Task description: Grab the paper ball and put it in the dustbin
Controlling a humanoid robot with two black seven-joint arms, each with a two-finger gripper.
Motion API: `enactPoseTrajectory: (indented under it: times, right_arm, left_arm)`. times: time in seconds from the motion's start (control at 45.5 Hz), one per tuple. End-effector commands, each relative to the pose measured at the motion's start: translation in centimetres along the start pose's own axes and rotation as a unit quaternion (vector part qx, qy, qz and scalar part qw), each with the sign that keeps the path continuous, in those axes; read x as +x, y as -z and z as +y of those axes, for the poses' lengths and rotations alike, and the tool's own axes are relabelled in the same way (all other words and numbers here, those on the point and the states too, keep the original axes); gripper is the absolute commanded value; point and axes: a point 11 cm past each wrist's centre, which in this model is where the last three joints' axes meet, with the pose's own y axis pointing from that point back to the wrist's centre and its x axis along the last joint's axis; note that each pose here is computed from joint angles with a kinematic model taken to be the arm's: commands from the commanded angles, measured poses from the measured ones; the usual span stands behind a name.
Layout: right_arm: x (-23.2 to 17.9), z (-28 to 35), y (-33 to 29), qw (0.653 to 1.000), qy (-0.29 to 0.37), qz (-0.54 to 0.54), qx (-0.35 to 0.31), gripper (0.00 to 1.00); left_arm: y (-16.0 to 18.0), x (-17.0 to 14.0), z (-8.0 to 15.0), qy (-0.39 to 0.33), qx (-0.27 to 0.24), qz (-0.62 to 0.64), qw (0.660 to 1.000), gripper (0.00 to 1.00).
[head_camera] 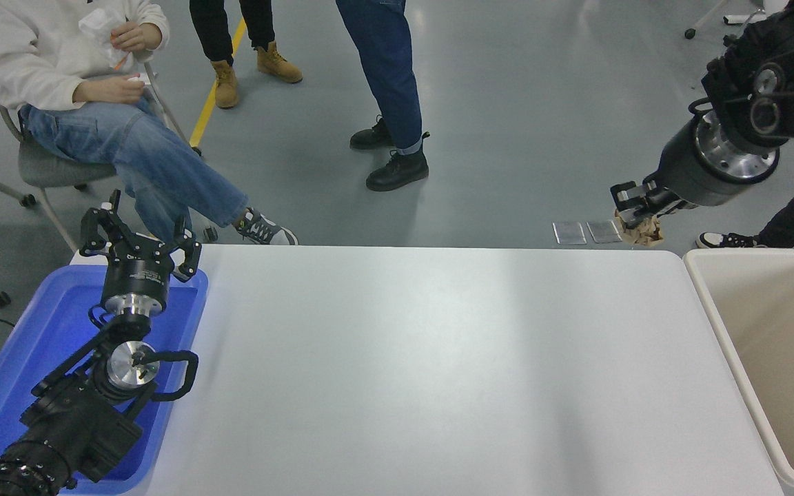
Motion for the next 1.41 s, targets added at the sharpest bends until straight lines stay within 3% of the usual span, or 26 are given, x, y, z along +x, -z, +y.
enactPoseTrajectory:
  times: [0.0, 0.352, 0.593, 0.989, 1.385]
  right_arm:
    - [-1.5, 1.0, -5.4, 0.998, 0.002, -0.012, -0.054, 0.00]
    - [-11.4, -2.5, -25.0, 0.976, -0.005, -0.156, -0.152, 0.00]
    - [-15.1, -9.3, -29.6, 0.953, -0.045, -0.242, -0.177, 0.00]
    - [-24.0, -24.4, -25.2, 0.915, -0.110, -0.337, -0.192, 0.00]
    - [-25.6, -27.9, -21.1, 0.889, -0.110, -0.417, -0.155, 0.00]
  left_arm:
    - [0.0, 0.0, 0.0, 0.000, 0.000, 0.000, 1.000, 0.99]
    - [0.0, 0.0, 0.0, 0.000, 0.000, 0.000, 1.000, 0.99]
    - [0.0, 0.0, 0.0, 0.000, 0.000, 0.000, 1.000, 0.99]
    - [0.0, 0.0, 0.0, 0.000, 0.000, 0.000, 1.000, 0.99]
    - [0.0, 0.0, 0.0, 0.000, 0.000, 0.000, 1.000, 0.99]
